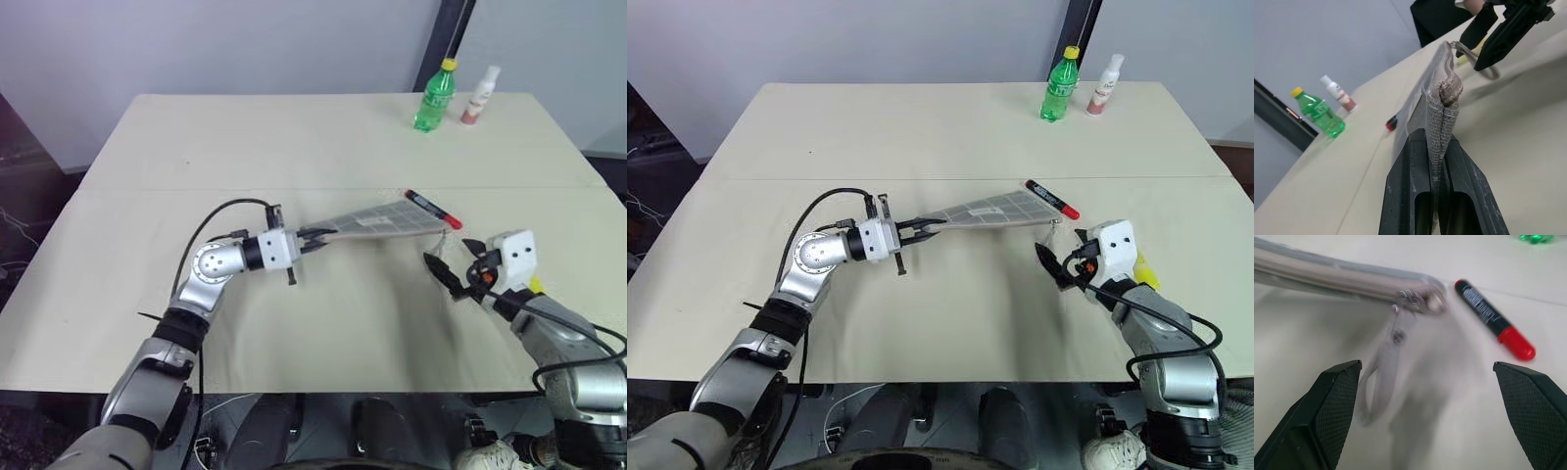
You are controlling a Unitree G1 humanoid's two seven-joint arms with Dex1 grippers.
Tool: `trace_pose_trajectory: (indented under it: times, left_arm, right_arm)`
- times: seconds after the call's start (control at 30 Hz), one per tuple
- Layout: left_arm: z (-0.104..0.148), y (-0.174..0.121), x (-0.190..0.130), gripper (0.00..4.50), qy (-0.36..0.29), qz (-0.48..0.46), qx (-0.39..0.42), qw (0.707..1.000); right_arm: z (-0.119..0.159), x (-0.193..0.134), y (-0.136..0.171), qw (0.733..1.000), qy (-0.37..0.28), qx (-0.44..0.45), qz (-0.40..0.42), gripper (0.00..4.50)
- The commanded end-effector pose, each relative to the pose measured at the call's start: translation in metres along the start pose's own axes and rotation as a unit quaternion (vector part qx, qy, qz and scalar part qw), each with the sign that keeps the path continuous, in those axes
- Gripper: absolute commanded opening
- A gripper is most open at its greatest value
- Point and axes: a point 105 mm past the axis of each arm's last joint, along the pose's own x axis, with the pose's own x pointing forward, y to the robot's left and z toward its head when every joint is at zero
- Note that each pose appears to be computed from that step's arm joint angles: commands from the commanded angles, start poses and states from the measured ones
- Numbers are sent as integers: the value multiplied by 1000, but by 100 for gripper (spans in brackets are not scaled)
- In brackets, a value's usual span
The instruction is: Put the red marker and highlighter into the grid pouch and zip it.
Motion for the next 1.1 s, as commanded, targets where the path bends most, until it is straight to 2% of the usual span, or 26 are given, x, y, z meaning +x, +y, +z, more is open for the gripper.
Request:
trace_pose_trajectory:
  times: [0.03, 0.13, 0.37, 0.47, 0.57, 0.67, 0.8, 0.9, 0.97, 1.1]
  left_arm:
    - [11, 10, -1, 0, -18, 17, 18, 1000]
    - [11, 9, -2, 0, -17, 17, 21, 1000]
    - [10, 8, -2, 0, -12, 12, 27, 999]
    - [8, 8, -2, 0, -5, 9, 36, 999]
    - [5, 3, -1, 0, 1, -1, 45, 999]
    - [4, -4, 1, 0, 3, -16, 56, 998]
    - [3, -9, 3, 0, 0, -23, 51, 998]
    - [0, -16, 2, 0, 4, -38, 52, 998]
    - [-4, -21, 0, 0, 16, -53, 60, 997]
    - [-9, -25, 3, 0, 23, -62, 67, 996]
  right_arm:
    - [10, 6, 16, 999, -13, 33, 36, 447]
    - [12, 13, 18, 997, -22, 62, 31, 367]
    - [15, 23, 22, 996, -28, 83, 36, 4]
    - [14, 19, 22, 997, -14, 57, 49, 4]
    - [5, 15, 32, 995, 36, -44, 85, 4]
    - [4, 16, 45, 983, 59, -126, 121, 4]
    - [12, 26, 74, 967, 47, -179, 177, 4]
    - [20, 31, 86, 968, 25, -159, 194, 4]
    - [20, 30, 95, 958, 23, -173, 226, 4]
    - [25, 23, 124, 924, 10, -222, 311, 4]
